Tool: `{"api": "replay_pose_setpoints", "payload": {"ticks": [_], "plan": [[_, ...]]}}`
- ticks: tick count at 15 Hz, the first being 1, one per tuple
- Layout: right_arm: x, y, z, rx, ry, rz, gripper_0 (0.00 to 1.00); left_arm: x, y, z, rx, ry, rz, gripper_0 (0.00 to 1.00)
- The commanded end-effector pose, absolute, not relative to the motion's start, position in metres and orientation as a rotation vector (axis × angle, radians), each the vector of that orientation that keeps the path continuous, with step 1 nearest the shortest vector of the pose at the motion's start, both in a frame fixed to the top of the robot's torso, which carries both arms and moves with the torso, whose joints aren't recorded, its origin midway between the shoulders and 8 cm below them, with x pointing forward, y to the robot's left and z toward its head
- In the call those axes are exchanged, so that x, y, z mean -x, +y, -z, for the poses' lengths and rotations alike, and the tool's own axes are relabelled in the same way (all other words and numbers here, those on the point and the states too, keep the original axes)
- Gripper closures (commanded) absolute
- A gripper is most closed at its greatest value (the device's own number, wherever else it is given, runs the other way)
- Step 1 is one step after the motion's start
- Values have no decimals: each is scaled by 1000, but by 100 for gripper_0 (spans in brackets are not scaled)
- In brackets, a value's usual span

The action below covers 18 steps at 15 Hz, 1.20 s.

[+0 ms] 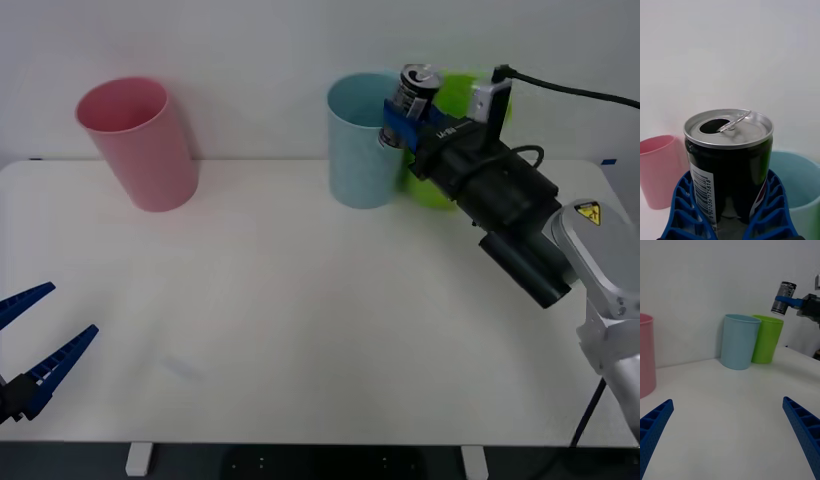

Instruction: Grasp the object on the table and drop it into the matching bin: aluminum can to the light blue bin, PET bottle to the pink bin.

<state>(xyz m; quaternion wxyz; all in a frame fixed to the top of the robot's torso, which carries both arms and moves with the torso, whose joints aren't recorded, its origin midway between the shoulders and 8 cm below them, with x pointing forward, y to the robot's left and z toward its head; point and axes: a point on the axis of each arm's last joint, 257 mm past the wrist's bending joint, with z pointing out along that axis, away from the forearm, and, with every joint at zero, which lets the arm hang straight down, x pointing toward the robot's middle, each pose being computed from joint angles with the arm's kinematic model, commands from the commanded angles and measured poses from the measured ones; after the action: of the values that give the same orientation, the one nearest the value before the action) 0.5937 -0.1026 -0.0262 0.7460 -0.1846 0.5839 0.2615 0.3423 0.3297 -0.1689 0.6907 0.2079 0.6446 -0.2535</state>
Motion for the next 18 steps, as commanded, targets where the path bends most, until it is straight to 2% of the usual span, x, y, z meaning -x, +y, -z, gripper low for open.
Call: {"api": "replay_pose_setpoints", "payload": {"ticks": [1, 13, 18], "plan": [[-622, -99, 18, 396, 1292, -563, 100, -342, 330, 169, -465, 1441, 567, 0], [-723, -83, 4, 239, 1396, -430, 100, -342, 330, 169, -465, 1441, 567, 0], [-733, -82, 5, 219, 1410, -360, 100, -342, 330, 169, -465, 1441, 567, 0]]}}
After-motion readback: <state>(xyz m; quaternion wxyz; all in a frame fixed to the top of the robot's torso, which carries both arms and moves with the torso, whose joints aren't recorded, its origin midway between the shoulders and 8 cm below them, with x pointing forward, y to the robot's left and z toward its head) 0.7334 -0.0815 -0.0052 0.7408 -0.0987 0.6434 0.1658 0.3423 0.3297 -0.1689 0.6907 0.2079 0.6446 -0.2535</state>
